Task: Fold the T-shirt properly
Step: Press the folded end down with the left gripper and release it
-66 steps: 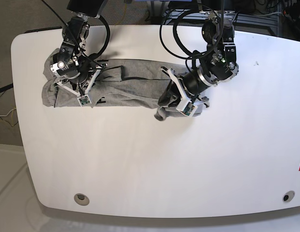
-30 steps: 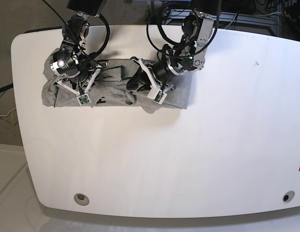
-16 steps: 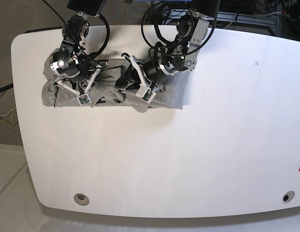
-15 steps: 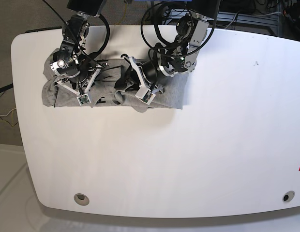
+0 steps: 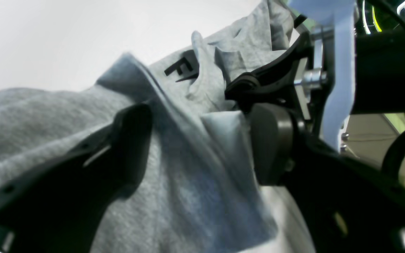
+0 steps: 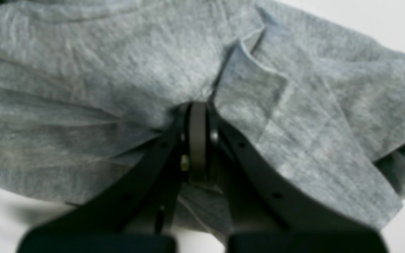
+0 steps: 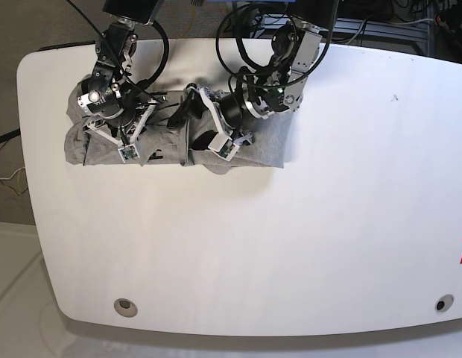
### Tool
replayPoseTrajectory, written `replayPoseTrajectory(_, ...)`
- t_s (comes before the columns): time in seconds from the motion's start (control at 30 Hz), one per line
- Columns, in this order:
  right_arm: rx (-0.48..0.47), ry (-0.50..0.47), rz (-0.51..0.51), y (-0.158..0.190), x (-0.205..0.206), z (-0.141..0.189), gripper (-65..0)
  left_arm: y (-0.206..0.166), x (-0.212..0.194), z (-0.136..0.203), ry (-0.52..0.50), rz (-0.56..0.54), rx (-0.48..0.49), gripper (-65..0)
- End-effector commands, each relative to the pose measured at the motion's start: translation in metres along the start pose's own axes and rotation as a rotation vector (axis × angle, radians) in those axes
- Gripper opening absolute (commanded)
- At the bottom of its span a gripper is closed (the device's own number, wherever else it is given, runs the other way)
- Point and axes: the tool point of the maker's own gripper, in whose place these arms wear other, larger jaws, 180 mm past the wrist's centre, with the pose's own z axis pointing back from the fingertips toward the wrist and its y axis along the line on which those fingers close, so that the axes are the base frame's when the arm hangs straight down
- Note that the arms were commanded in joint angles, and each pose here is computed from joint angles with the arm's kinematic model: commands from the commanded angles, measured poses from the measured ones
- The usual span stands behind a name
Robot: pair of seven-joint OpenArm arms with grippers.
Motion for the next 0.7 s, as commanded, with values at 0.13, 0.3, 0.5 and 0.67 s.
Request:
replayPoseTrajectory(0.13, 0.023, 0.158, 0.02, 0.009, -0.038, -0.003, -65.0, -0.011, 0.033, 0.0, -0.094, -0.035, -0.031, -23.1)
replayPoseTrajectory(0.3, 0.024, 0.16, 0.02, 0.009, -0.039, -0.003, -65.0, -0.018, 0.06, 0.008, -0.15, -0.09, -0.034, -22.7)
replayPoseTrajectory(0.5, 0.022, 0.162, 0.021, 0.009, -0.039, -0.002, -65.0, -0.026, 0.081, 0.017, -0.171, -0.151, -0.035, -22.7)
replayPoseTrajectory(0.67, 0.022, 0.162, 0.021, 0.009, -0.039, -0.002, -65.0, -0.028, 0.094, 0.03, -0.194, -0.208, -0.024, -22.8)
